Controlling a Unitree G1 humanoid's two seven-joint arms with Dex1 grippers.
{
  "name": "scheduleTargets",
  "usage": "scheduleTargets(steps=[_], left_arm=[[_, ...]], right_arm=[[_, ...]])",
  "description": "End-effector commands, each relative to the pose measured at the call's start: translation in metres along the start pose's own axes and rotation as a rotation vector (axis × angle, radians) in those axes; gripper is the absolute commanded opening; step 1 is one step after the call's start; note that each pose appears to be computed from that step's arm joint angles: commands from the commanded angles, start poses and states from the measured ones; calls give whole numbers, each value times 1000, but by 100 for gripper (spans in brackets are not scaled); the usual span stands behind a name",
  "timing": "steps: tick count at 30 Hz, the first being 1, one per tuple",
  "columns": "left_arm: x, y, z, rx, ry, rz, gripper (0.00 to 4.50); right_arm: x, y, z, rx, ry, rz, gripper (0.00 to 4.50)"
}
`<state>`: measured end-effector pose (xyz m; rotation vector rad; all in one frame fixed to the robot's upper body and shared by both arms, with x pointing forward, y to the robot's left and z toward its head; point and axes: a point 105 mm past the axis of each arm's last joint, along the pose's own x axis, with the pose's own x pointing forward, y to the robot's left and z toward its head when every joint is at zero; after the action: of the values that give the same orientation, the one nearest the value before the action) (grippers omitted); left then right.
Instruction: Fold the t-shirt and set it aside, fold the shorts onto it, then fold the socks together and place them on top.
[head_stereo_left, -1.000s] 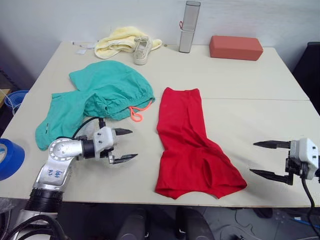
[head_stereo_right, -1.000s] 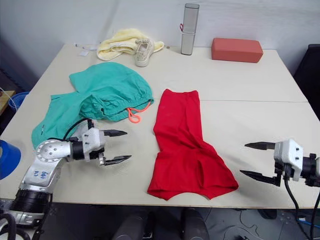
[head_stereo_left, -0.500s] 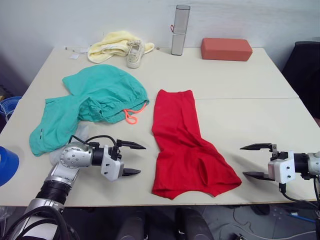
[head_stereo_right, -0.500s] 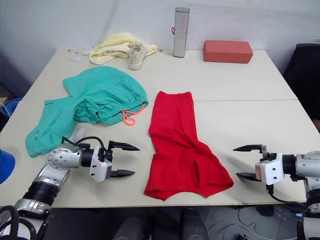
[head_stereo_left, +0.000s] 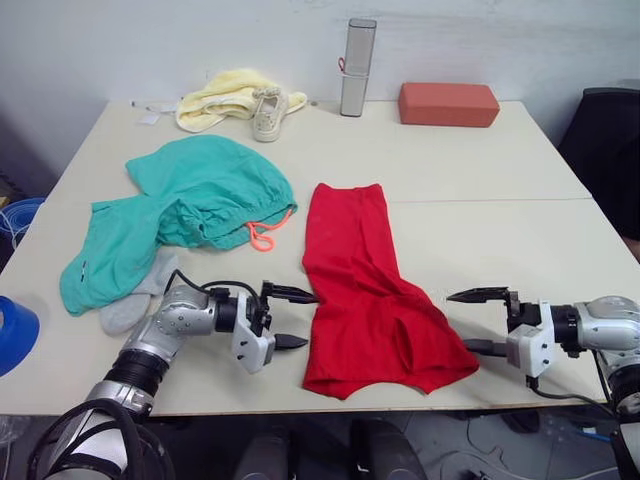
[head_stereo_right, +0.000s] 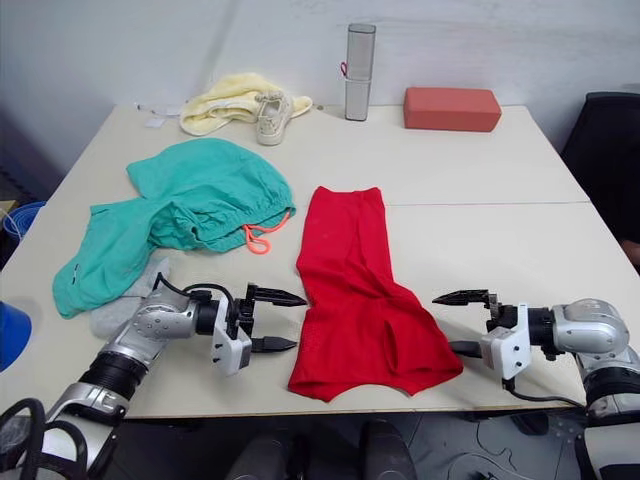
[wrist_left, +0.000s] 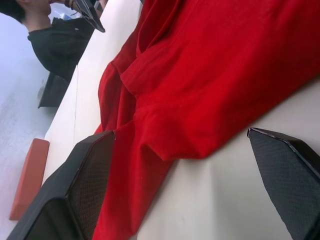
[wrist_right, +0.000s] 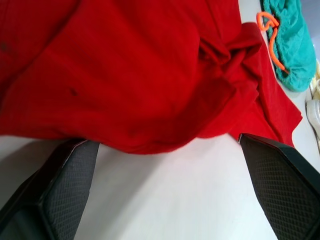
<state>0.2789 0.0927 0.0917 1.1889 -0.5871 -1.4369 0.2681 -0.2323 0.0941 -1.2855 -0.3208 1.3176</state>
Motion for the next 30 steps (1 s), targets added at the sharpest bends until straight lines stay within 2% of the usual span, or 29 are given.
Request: scheduleTargets(steps=[1, 6, 17, 25, 30], left_arm=[[13, -18, 1, -37, -7, -73, 444], [21, -26, 13, -57, -66, -84, 444], [24, -26, 14, -76, -68, -79, 444], [3, -25, 8, -30, -27, -56, 444], [0, -25, 6, 37, -20, -45, 444]], right_arm=[[22, 21, 12, 18, -82, 88, 450], [25, 23, 22, 4, -129, 72, 450], [26, 24, 22, -37, -120, 71, 450], [-3, 30, 10, -91, -16, 131, 450], [14, 30, 11, -113, -47, 110, 450]])
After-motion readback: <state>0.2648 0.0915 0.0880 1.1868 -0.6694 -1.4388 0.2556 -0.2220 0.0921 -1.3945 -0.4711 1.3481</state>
